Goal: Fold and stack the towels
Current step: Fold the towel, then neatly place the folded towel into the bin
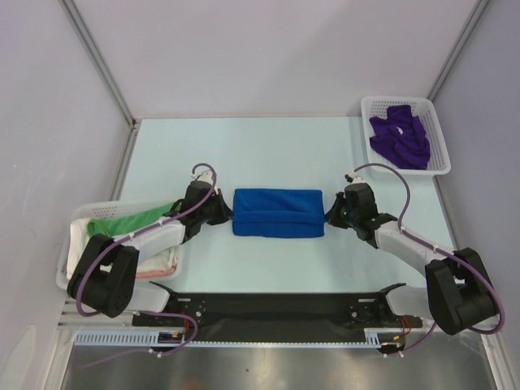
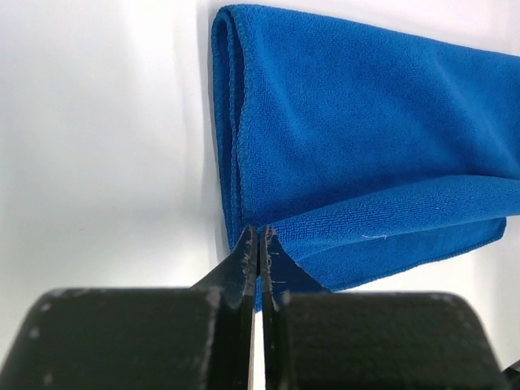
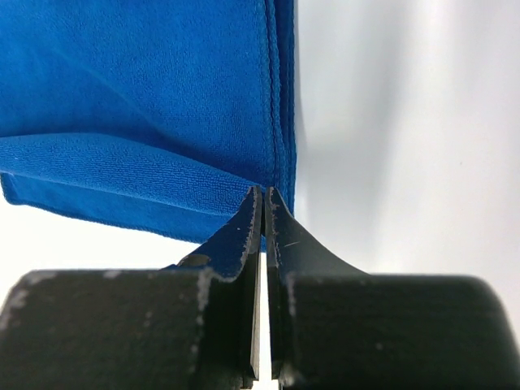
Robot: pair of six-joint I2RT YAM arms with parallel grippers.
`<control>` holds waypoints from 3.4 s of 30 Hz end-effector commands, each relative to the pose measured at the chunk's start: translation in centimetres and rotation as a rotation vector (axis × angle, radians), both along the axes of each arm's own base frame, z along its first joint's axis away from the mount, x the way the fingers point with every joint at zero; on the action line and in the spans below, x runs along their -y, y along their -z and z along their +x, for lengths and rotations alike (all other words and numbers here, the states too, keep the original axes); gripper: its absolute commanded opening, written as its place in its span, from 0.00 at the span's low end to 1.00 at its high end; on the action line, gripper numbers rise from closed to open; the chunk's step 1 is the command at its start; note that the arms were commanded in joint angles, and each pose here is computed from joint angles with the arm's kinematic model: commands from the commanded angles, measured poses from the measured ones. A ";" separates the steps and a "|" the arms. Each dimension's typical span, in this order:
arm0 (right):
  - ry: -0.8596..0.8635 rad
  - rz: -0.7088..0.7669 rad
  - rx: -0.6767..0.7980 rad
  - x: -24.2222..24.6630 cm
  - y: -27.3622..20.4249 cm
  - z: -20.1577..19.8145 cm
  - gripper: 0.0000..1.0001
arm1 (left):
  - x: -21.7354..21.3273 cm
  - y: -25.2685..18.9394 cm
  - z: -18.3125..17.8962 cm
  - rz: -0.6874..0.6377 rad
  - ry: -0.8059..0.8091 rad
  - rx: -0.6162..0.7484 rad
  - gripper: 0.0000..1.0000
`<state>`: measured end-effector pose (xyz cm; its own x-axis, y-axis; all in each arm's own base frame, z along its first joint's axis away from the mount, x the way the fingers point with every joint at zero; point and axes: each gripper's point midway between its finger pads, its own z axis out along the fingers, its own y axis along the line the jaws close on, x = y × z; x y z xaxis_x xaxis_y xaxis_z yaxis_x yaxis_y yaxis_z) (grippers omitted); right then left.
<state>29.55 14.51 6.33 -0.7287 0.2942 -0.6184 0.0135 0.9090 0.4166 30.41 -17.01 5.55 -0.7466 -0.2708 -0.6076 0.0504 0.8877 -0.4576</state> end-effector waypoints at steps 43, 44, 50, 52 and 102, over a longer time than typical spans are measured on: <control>-0.061 -0.031 -0.038 -3.8 2.6 0.4 0.28 | 1.2 3.4 2.0 0.058 -0.035 -0.170 0.69; -0.059 -0.033 -0.051 -3.7 3.1 0.1 0.27 | 1.2 4.1 1.9 0.063 -0.034 -0.189 0.69; -0.031 -0.055 -0.110 -2.2 5.5 -1.6 0.23 | 1.7 5.6 1.0 0.041 -0.023 -0.251 0.68; -0.012 -0.050 -0.108 -1.6 5.3 -1.7 0.22 | 1.3 6.4 0.5 0.062 -0.031 -0.277 0.66; -0.188 0.092 0.158 -7.4 -10.9 6.2 0.20 | -14.2 -16.7 -8.2 0.734 -0.444 -0.117 0.00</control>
